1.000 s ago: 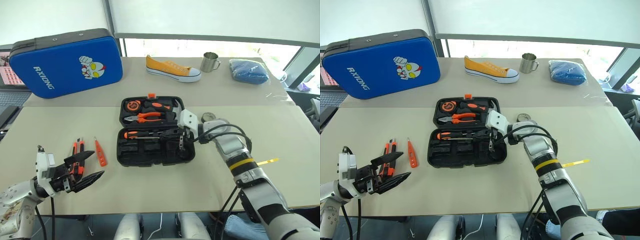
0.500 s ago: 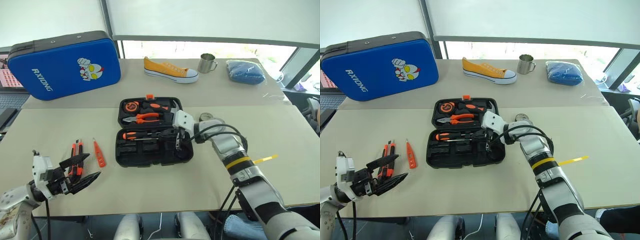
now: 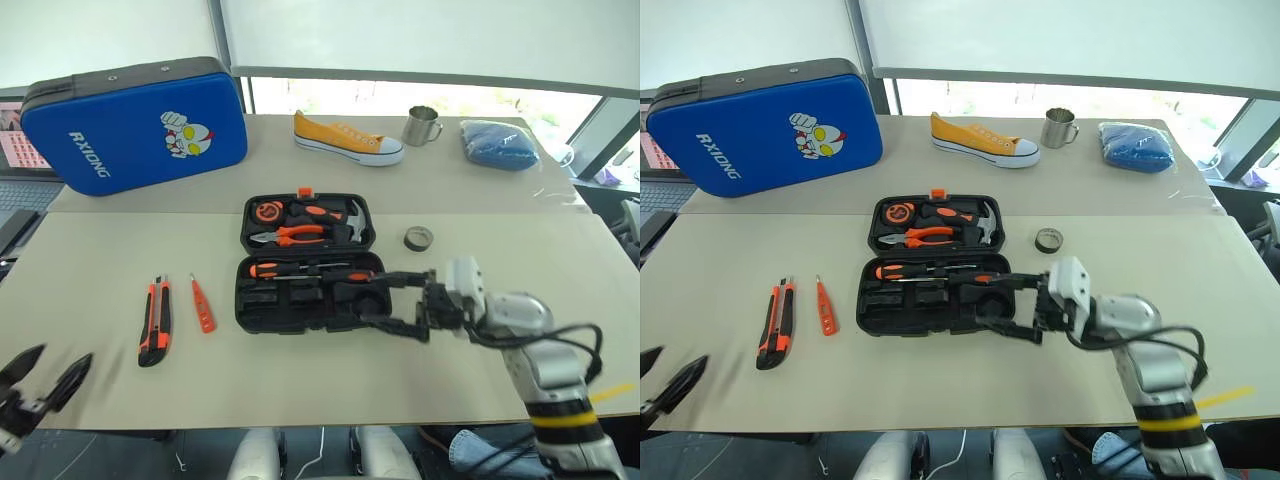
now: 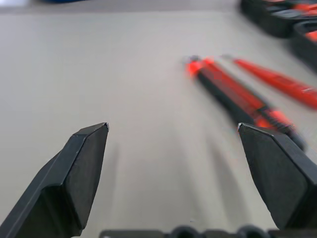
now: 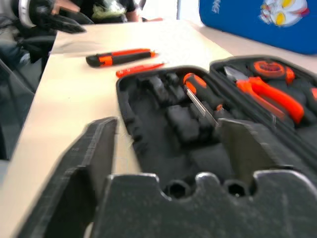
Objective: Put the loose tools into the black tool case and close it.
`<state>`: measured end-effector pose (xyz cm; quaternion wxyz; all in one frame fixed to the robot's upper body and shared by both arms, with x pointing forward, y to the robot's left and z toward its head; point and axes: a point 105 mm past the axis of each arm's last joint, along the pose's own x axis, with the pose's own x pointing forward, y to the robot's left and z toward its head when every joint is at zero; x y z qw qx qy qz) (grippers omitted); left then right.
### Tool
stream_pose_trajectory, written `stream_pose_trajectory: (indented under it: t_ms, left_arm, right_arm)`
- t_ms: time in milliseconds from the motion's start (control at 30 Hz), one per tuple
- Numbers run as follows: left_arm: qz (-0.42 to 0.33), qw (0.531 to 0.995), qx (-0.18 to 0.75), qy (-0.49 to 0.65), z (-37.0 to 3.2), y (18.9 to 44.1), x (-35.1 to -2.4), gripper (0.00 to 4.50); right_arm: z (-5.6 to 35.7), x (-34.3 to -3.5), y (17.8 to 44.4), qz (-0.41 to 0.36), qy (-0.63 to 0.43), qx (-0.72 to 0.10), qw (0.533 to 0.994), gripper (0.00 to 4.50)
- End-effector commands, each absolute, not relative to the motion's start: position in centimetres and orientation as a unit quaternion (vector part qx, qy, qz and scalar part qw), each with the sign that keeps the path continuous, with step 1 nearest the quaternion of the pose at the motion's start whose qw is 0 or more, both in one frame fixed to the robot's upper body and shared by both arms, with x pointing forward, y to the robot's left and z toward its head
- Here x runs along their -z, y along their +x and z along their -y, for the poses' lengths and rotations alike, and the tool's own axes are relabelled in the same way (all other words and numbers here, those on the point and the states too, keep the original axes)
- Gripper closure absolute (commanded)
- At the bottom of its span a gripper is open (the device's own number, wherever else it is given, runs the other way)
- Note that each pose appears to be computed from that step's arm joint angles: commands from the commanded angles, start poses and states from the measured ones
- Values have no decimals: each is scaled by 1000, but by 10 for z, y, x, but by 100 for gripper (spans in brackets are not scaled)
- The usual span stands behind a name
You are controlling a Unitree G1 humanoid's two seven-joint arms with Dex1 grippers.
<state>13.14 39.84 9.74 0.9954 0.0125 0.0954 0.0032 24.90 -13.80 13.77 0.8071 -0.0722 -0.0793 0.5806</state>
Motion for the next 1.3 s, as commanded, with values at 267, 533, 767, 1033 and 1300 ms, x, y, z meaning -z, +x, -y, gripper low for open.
stream_pose_trajectory:
  t_ms: [267, 533, 767, 1033, 1300]
  left_arm:
    - [-131, 990, 41, -16, -360, 177, -125, 0]
    - [-266, 953, 146, -2, -253, 242, -149, 0]
    - [-296, 950, 93, -31, -209, 274, -126, 0]
    - [-309, 951, 18, -4, -217, 284, -125, 0]
    - [-264, 965, -3, -3, -215, 288, -143, 0]
  right_arm:
    - [187, -147, 237, 155, -90, -508, 843, 5]
    - [178, -177, 228, 181, -107, -533, 820, 5]
    - [169, -192, 235, 195, -118, -533, 815, 5]
    - [162, -198, 235, 204, -116, -550, 802, 5]
    - [165, -195, 234, 199, -111, -552, 802, 5]
